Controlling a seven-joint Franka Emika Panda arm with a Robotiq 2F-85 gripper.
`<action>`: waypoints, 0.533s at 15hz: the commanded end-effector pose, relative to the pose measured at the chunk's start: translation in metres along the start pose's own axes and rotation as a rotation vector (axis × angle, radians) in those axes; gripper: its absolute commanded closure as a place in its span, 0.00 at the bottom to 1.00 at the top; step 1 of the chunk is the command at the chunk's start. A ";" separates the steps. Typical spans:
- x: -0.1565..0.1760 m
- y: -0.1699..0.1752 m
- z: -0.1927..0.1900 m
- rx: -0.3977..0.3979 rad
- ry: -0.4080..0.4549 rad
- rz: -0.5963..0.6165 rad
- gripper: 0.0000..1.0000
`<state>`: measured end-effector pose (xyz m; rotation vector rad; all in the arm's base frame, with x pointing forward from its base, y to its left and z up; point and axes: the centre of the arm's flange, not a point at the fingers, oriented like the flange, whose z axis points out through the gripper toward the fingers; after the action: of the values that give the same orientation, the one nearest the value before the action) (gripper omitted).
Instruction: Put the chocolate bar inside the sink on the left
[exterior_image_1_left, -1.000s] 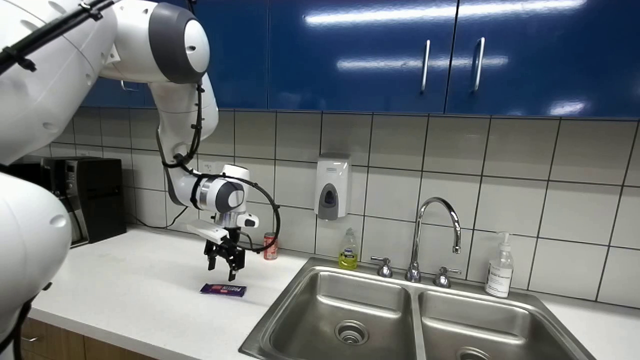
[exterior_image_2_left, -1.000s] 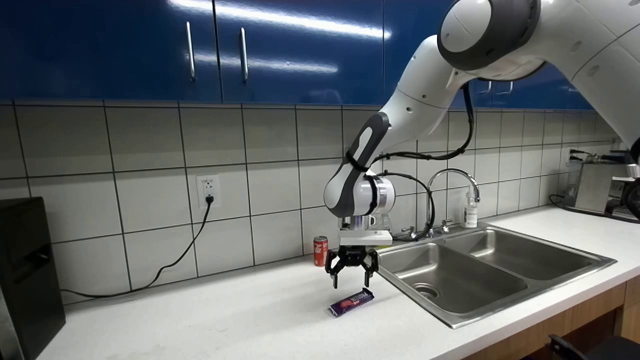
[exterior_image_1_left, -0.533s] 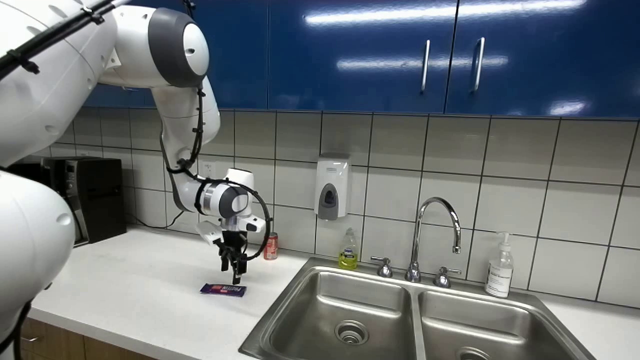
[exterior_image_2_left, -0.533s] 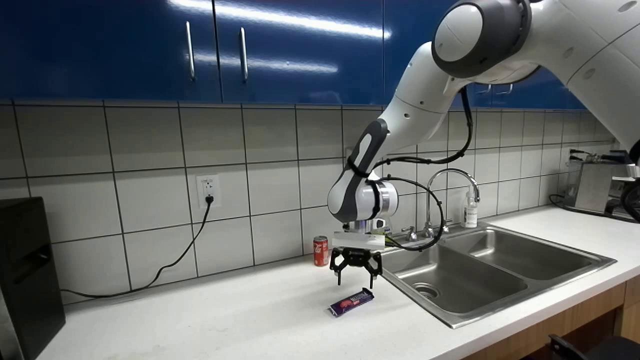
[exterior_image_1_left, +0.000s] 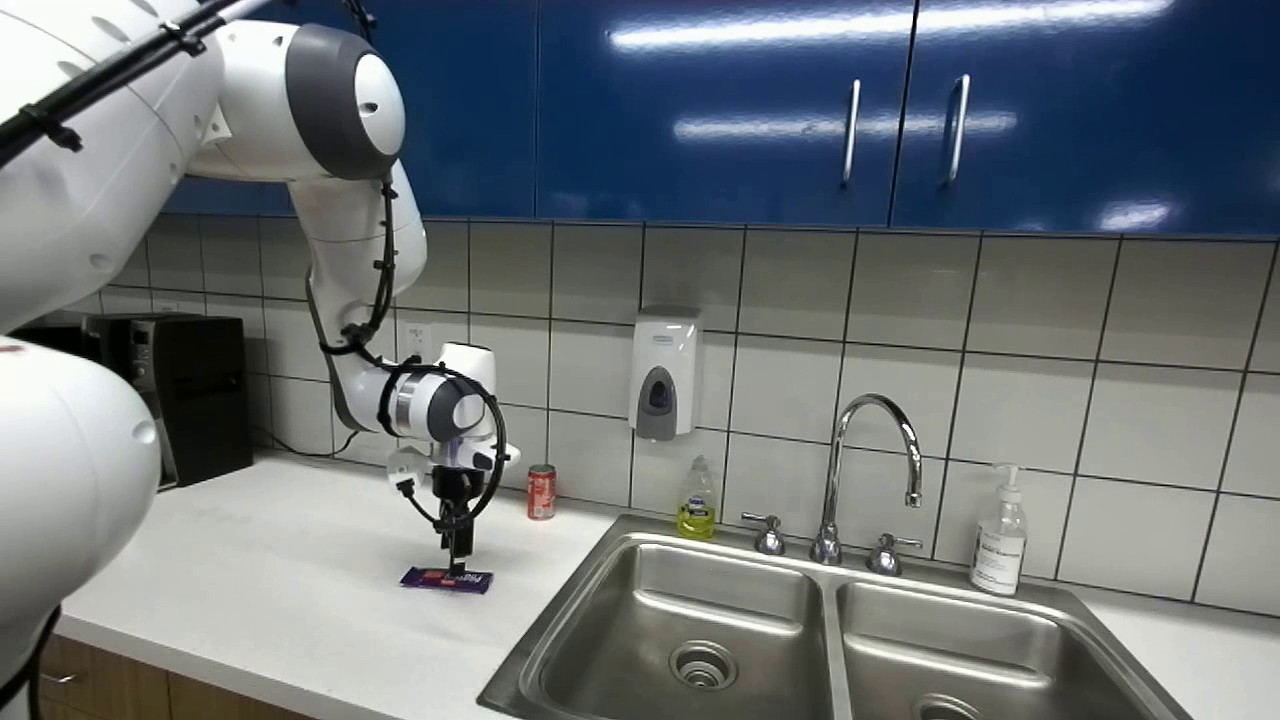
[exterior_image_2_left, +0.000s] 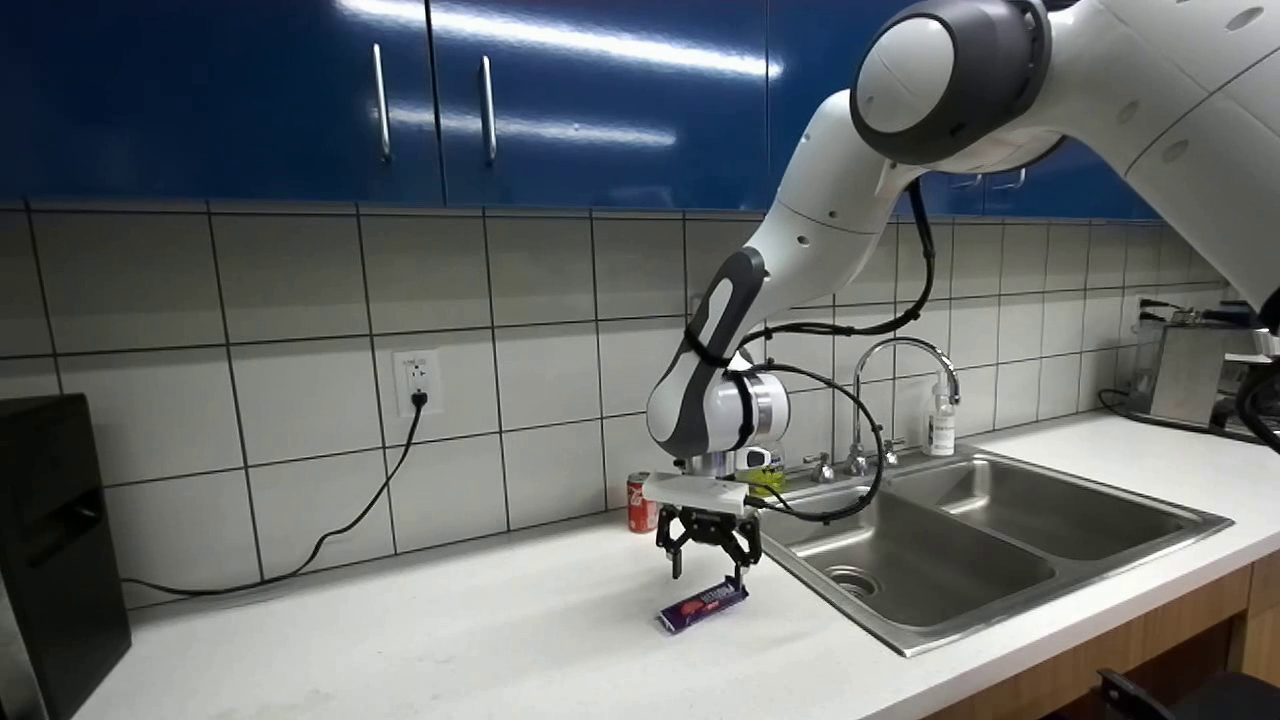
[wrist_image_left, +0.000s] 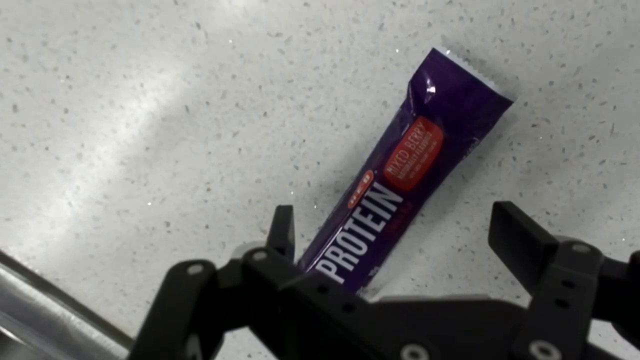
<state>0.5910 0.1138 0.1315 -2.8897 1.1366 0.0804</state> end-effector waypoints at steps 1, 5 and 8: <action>-0.002 -0.009 0.003 -0.019 0.010 0.070 0.00; -0.006 -0.008 0.009 -0.037 0.012 0.104 0.00; -0.006 -0.006 0.011 -0.042 0.016 0.129 0.00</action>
<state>0.5871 0.1205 0.1201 -2.8563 1.2775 0.0951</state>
